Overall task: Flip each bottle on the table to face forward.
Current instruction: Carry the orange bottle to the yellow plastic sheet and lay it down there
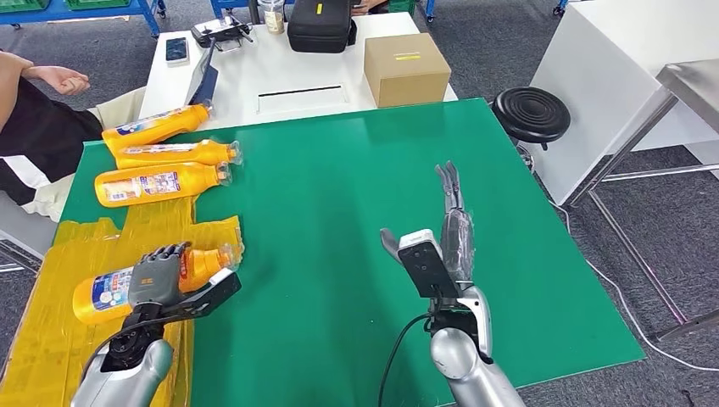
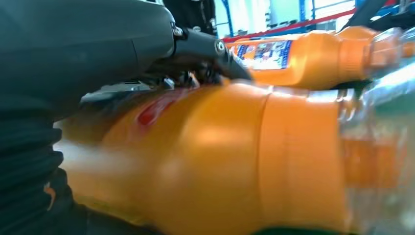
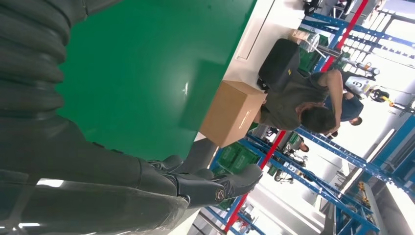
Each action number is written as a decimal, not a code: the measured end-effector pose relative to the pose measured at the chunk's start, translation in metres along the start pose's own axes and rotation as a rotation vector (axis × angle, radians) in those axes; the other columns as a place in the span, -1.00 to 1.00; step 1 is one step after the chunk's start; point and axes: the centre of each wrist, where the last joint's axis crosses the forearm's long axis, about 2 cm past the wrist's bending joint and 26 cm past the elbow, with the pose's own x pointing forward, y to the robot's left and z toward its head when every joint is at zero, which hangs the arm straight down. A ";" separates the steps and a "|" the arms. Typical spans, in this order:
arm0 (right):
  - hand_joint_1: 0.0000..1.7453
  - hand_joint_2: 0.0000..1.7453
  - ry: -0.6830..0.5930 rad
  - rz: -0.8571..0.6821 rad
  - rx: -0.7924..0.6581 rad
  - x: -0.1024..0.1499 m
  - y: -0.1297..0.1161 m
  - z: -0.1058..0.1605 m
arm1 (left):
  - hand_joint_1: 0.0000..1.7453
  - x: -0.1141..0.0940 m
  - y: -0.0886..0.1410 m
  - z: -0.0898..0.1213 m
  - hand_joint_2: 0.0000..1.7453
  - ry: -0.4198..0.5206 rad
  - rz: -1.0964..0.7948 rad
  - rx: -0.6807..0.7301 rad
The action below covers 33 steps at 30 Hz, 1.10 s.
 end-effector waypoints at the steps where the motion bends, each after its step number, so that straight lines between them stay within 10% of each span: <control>1: -1.00 1.00 0.001 -0.001 0.002 0.000 0.000 0.000 | -1.00 0.000 0.000 -0.001 1.00 0.003 -0.002 -0.012; 13: -1.00 1.00 0.013 -0.008 0.013 0.001 0.002 -0.005 | -1.00 0.000 0.004 -0.021 1.00 0.038 -0.119 -0.276; 33: -1.00 1.00 0.054 -0.007 0.028 -0.002 0.002 0.002 | -1.00 0.002 0.030 0.000 1.00 -0.120 0.041 -0.306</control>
